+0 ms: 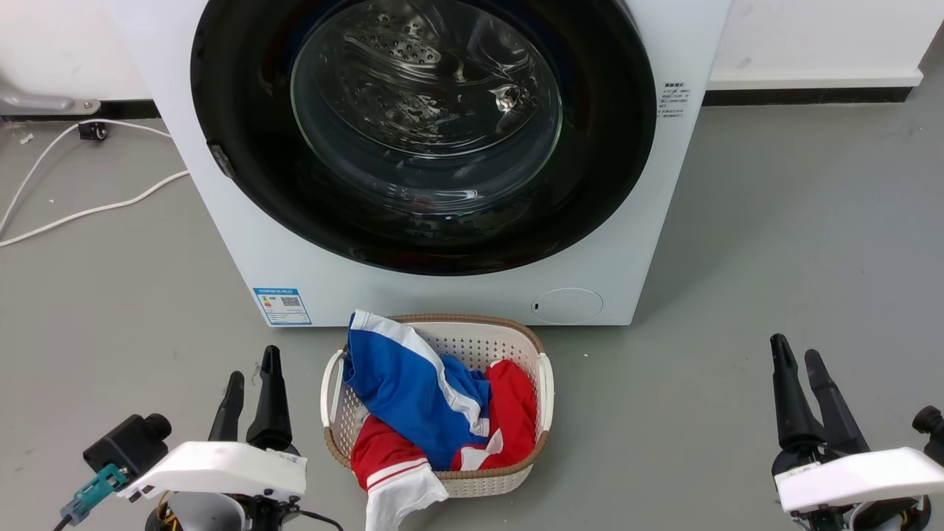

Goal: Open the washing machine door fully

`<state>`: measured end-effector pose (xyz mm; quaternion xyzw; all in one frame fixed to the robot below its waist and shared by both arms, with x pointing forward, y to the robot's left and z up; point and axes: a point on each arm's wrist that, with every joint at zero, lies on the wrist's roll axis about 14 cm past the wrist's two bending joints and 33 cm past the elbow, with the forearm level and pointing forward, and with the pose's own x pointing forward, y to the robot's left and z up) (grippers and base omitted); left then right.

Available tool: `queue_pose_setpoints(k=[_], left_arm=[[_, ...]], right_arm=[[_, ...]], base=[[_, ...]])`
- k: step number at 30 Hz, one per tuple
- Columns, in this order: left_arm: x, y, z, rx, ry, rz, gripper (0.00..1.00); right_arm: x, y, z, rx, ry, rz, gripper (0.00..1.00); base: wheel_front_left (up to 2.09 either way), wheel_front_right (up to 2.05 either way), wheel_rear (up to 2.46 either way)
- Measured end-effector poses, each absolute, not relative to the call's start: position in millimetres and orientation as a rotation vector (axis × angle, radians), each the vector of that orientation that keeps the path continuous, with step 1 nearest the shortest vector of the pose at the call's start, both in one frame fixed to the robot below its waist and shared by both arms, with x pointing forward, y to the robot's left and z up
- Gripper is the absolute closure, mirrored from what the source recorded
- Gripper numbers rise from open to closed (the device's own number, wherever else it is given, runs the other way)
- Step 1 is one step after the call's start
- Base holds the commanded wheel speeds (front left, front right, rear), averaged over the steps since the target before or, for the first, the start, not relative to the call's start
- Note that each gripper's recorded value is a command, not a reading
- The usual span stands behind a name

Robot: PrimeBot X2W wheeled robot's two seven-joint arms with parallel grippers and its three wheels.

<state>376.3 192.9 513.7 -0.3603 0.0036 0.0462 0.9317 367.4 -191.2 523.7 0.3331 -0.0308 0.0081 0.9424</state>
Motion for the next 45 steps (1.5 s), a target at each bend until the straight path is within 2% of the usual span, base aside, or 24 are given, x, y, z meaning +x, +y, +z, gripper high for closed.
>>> queue_pose_setpoints(k=[19, 45], left_arm=[[370, 182, 523, -0.468, -0.03, 0.06, 0.0], [362, 172, 532, -0.226, -0.102, 0.029, 0.0]], right_arm=[[357, -189, 525, 0.414, -0.085, 0.026, 0.0], [348, -186, 538, 0.2, -0.151, 0.045, 0.0]], base=[[0.0, 0.0, 0.0], [0.0, 0.0, 0.0]])
